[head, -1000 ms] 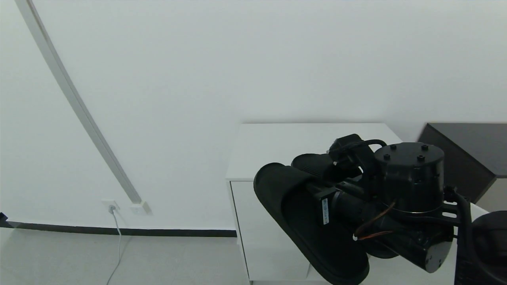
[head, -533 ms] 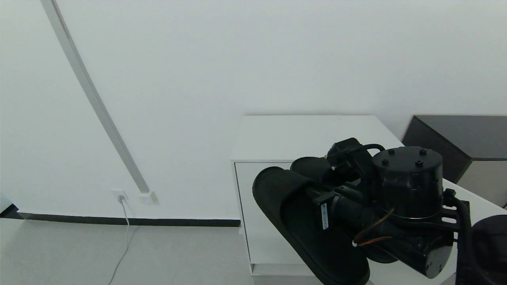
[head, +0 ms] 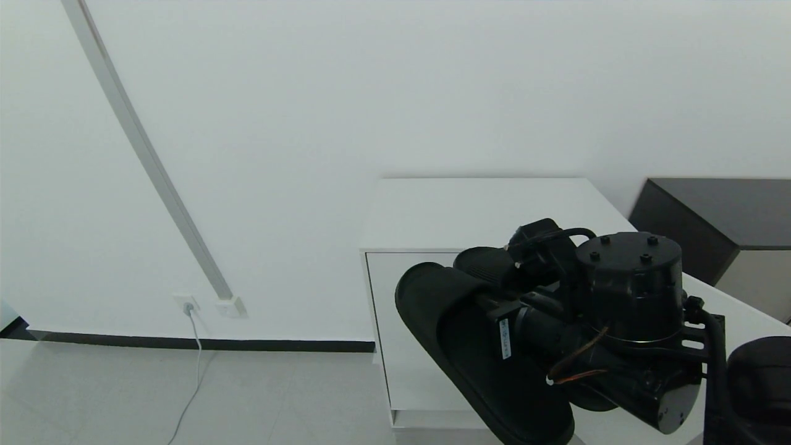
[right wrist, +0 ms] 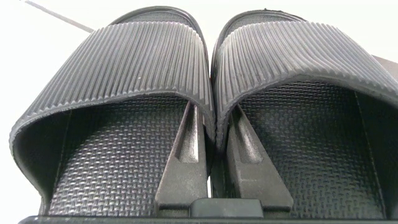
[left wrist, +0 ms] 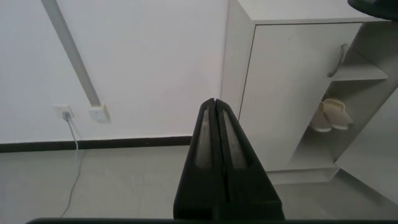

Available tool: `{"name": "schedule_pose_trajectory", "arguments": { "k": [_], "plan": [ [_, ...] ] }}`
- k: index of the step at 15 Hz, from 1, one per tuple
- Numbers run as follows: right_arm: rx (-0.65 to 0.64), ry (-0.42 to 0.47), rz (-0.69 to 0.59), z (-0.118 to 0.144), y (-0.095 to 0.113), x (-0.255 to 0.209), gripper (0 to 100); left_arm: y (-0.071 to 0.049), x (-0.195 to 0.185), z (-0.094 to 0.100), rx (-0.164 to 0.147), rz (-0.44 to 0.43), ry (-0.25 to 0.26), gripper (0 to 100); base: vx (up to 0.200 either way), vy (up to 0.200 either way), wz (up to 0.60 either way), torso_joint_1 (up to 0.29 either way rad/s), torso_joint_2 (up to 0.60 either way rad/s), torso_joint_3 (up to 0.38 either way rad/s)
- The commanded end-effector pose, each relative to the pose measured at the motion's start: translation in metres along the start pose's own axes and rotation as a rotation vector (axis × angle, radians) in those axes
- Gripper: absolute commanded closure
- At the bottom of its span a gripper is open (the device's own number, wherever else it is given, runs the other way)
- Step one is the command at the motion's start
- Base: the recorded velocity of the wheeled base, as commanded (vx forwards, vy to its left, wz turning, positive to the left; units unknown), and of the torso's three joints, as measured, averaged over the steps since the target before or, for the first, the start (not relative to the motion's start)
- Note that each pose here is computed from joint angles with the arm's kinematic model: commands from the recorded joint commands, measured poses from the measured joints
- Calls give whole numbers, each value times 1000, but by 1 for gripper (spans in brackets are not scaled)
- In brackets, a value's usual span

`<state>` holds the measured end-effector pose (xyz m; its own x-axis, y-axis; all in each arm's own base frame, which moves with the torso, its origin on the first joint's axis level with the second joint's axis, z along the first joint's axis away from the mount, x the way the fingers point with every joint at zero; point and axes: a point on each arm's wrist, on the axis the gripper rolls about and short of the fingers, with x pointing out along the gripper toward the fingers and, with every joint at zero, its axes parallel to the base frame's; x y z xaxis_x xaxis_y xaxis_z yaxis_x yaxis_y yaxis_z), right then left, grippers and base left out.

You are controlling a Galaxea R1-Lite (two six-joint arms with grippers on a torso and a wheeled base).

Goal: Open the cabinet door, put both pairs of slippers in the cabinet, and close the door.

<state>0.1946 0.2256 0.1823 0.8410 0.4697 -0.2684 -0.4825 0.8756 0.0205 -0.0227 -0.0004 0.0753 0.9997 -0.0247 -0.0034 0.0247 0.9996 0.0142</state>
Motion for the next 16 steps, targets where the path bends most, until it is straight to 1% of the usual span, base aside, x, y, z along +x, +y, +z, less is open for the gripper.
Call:
{"name": "schedule_pose_trajectory", "arguments": {
  "k": [1, 4, 16],
  "plan": [
    [-3, 5, 0, -1, 0, 1, 100, 0, 0, 0, 1, 0, 1, 100, 0, 0, 0, 0, 0, 0],
    [-3, 5, 0, -1, 0, 1, 100, 0, 0, 0, 1, 2, 1, 100, 0, 0, 0, 0, 0, 0],
    [-7, 15, -1, -4, 0, 1, 100, 0, 0, 0, 3, 0, 1, 100, 0, -200, 0, 3, 1, 2]
  ]
}}
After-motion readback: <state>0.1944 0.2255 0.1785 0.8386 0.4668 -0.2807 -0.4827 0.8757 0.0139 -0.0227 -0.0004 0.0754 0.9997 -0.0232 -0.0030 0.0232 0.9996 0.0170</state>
